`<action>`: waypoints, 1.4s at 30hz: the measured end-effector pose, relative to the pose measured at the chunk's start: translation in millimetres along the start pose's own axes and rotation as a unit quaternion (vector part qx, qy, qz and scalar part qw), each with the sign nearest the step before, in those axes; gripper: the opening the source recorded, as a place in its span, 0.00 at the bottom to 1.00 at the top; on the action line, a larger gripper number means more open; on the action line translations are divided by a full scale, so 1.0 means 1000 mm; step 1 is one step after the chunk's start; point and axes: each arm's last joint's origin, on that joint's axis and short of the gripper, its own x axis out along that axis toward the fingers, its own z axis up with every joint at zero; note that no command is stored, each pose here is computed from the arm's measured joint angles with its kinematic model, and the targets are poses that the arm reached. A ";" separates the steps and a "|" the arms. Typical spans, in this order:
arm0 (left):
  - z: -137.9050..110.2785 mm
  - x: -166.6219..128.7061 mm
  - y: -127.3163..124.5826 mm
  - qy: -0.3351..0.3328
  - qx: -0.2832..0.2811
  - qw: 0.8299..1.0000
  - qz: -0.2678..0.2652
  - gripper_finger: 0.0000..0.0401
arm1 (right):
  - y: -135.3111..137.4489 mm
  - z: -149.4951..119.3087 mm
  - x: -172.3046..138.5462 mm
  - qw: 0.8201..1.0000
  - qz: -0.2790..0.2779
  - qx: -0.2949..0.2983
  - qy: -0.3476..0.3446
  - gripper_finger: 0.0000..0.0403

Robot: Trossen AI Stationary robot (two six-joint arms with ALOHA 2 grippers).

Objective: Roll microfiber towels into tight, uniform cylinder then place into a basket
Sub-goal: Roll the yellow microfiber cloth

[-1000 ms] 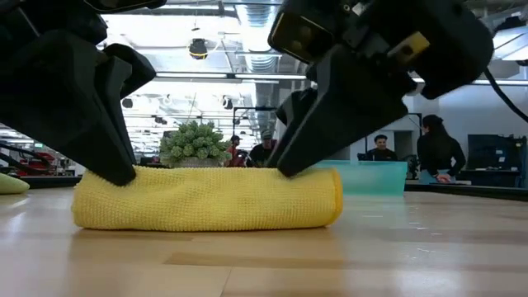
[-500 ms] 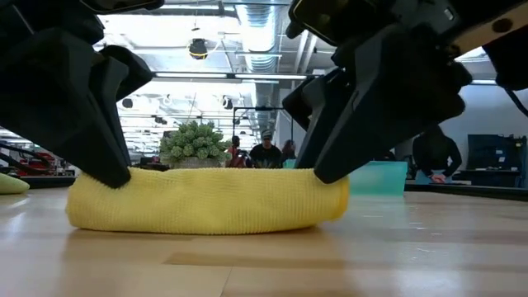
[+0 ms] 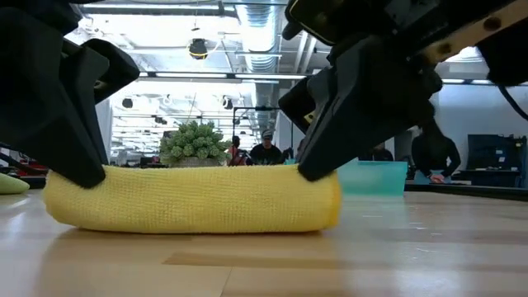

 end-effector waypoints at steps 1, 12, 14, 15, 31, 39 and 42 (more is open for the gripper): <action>0.000 0.000 0.000 -0.001 -0.006 1.000 -0.002 0.01 | 0.001 0.000 0.000 1.000 0.011 0.000 0.000 0.03; 0.000 0.000 -0.002 0.009 -0.038 0.999 -0.020 0.01 | -0.016 0.006 -0.003 0.995 0.040 0.083 -0.025 0.02; -0.002 0.000 0.001 0.015 -0.045 0.999 -0.003 0.01 | -0.024 0.003 -0.004 0.993 0.027 0.111 -0.014 0.03; -0.002 0.000 0.003 0.018 -0.050 0.999 0.006 0.01 | -0.028 0.003 -0.005 0.992 0.022 0.121 -0.011 0.03; 0.008 0.010 0.024 0.000 -0.078 0.994 0.072 0.01 | -0.028 -0.008 -0.001 0.986 0.019 0.162 0.035 0.04; 0.007 0.006 0.032 -0.017 -0.083 0.988 0.130 0.15 | -0.028 -0.012 -0.001 0.983 0.016 0.176 0.055 0.05; 0.010 -0.002 0.035 -0.029 -0.104 0.985 0.133 0.20 | -0.028 -0.013 -0.001 0.981 0.015 0.184 0.060 0.07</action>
